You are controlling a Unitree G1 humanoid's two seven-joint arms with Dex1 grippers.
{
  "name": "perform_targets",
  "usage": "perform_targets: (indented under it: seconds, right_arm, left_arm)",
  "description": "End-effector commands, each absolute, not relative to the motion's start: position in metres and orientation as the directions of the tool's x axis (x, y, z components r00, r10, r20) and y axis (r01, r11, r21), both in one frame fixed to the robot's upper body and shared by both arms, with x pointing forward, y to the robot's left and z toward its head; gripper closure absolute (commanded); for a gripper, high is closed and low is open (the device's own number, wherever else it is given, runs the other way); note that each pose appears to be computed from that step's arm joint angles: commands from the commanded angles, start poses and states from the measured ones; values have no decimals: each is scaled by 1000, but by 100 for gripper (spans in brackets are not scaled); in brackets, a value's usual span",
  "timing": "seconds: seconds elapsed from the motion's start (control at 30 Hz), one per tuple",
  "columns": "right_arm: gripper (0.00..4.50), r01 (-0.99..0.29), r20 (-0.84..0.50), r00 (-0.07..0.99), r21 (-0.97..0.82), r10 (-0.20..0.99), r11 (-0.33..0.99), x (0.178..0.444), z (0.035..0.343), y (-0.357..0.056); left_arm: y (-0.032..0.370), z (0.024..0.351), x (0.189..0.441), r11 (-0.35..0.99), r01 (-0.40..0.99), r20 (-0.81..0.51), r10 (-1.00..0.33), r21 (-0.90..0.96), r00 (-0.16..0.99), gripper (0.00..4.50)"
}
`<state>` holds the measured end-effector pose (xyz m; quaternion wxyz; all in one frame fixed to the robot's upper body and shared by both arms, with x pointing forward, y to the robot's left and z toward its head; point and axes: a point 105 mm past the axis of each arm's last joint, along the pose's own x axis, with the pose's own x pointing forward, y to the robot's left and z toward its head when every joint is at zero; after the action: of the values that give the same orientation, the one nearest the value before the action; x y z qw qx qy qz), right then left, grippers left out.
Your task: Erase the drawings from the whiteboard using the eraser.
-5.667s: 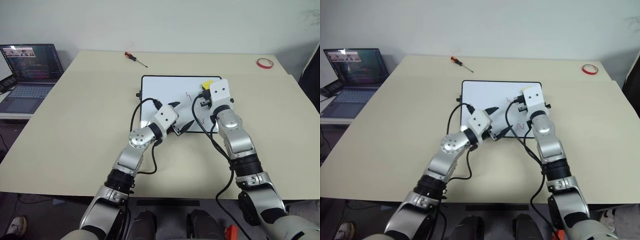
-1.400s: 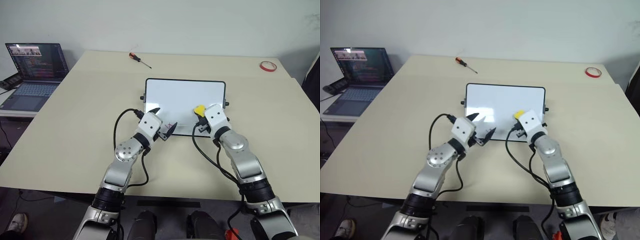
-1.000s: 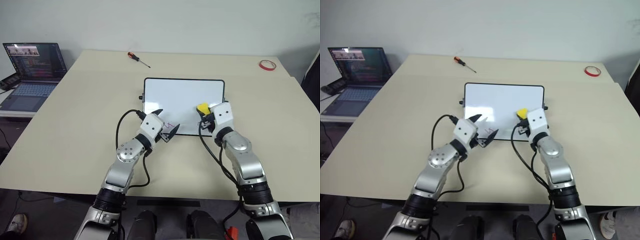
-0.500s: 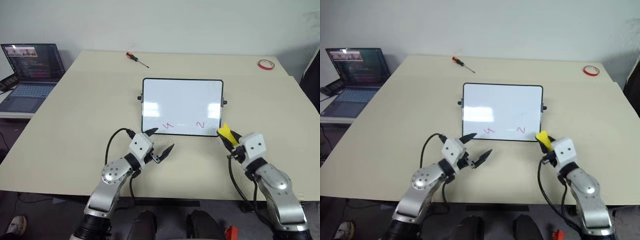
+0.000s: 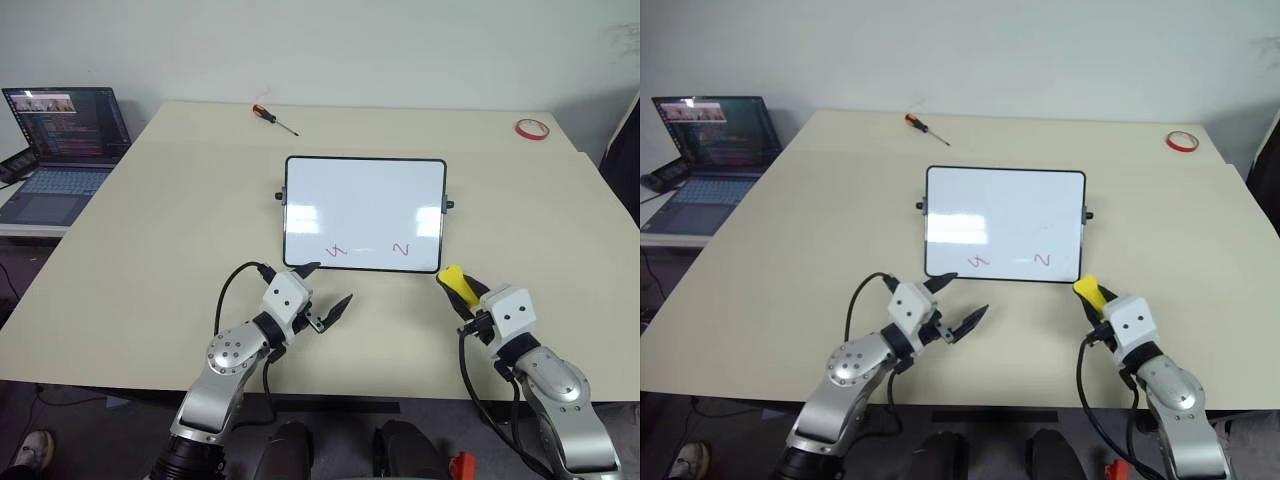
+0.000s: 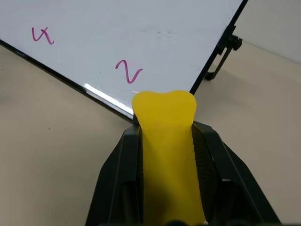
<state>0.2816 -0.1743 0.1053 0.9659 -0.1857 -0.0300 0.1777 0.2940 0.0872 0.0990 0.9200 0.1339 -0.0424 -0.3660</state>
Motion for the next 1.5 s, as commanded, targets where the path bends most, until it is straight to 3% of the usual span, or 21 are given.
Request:
perform_targets:
  seconds: [0.03, 0.37, 0.67, 0.83, 1.0, 1.5]
  right_arm:
    - [340, -337, 60, 918, -405, 393, 850, 292, 120, -161]
    - [340, -406, 104, 854, -481, 510, 777, 328, 133, -123]
    - [340, -438, 50, 830, -561, 556, 703, 343, 126, -108]
    - [340, -462, -54, 833, -616, 550, 638, 347, 109, -111]
    - [340, -444, -159, 871, -661, 465, 605, 355, 94, -128]
    - [340, -460, -319, 885, -706, 338, 538, 320, 80, -182]
  left_arm:
    - [85, 113, 298, 701, 642, 30, -682, 310, 731, 0]
    - [88, 123, 310, 692, 621, 46, -680, 368, 732, 0]
    - [89, 124, 310, 700, 610, 52, -672, 370, 739, 0]
    - [87, 126, 311, 708, 604, 60, -666, 367, 744, 0]
    - [86, 126, 313, 712, 601, 65, -663, 364, 746, 0]
    - [79, 120, 313, 708, 622, 62, -675, 336, 735, 0]
